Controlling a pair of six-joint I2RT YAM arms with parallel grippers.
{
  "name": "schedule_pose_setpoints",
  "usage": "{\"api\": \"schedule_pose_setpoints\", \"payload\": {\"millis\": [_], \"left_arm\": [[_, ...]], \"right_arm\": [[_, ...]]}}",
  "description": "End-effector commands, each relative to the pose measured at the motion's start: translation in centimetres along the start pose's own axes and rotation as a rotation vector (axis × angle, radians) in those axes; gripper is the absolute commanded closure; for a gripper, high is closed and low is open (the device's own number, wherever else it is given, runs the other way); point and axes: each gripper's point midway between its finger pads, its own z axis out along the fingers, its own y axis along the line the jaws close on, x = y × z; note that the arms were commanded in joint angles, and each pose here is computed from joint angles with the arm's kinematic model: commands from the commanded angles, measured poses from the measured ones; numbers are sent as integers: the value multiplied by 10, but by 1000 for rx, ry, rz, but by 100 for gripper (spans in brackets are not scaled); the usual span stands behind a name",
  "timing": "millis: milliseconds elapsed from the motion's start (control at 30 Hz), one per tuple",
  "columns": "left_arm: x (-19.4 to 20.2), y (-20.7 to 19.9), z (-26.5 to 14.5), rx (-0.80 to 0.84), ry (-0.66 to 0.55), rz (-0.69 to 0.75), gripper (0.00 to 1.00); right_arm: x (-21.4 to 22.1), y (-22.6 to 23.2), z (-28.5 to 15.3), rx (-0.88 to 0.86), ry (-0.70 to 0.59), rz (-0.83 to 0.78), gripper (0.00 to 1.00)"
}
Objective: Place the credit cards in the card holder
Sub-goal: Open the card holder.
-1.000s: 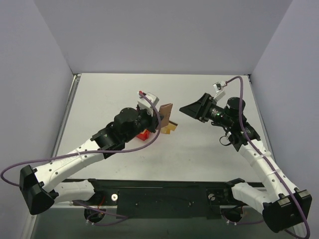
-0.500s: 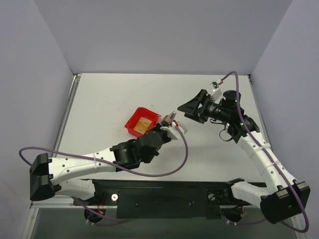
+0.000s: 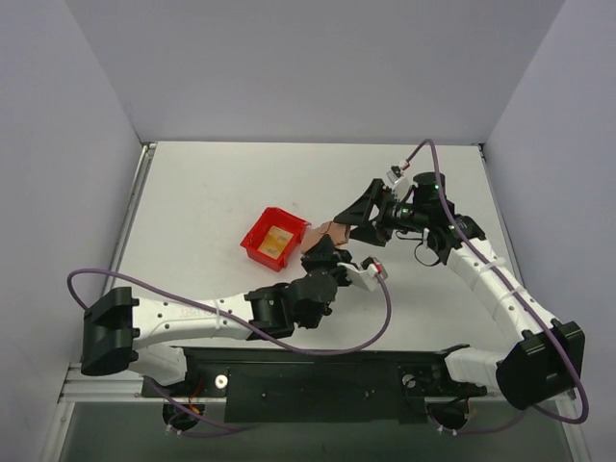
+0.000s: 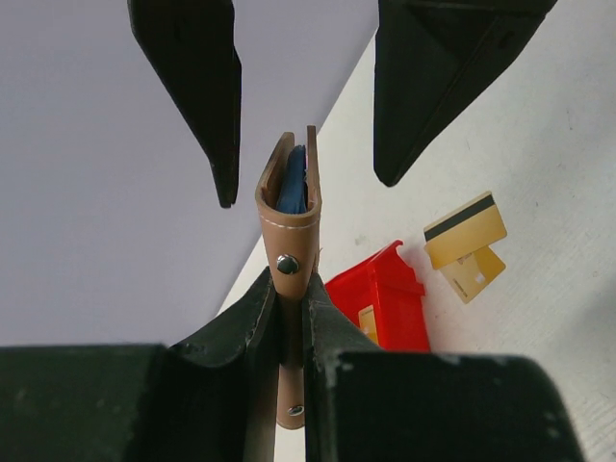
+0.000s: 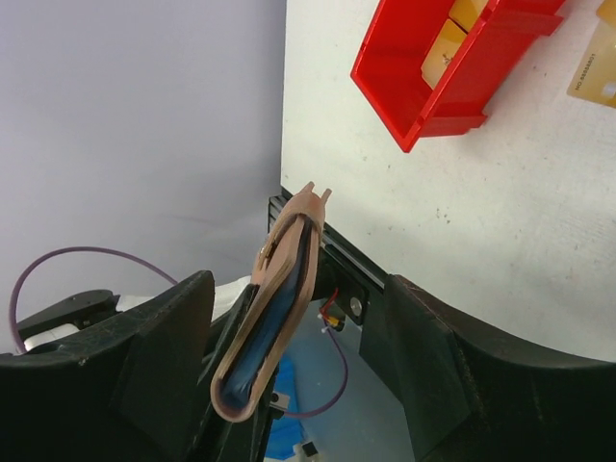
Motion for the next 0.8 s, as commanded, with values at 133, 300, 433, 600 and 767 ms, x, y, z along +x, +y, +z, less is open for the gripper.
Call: {"api": "schedule_pose_setpoints", "payload": {"millis": [133,300,433,600,767], "left_arm": [[-24,4,-5,-69,-51,21,100],[-30,-2,-7,-89,-57,22,100],[-31,-4,-8,-114,-54,19,100],[-34,3,-12,-131,-70,-49,76],[-46,14,-21,-81,-123,-252,37]], "right_arm": [[3,17,0,-47,41,-10,43],[4,16,3,-64,50,-1,64],[3,19,3,-78,48,-4,86],[-2,15,0,-64,16,-1,100],[-12,7,-6,-38,-50,0,100]]}}
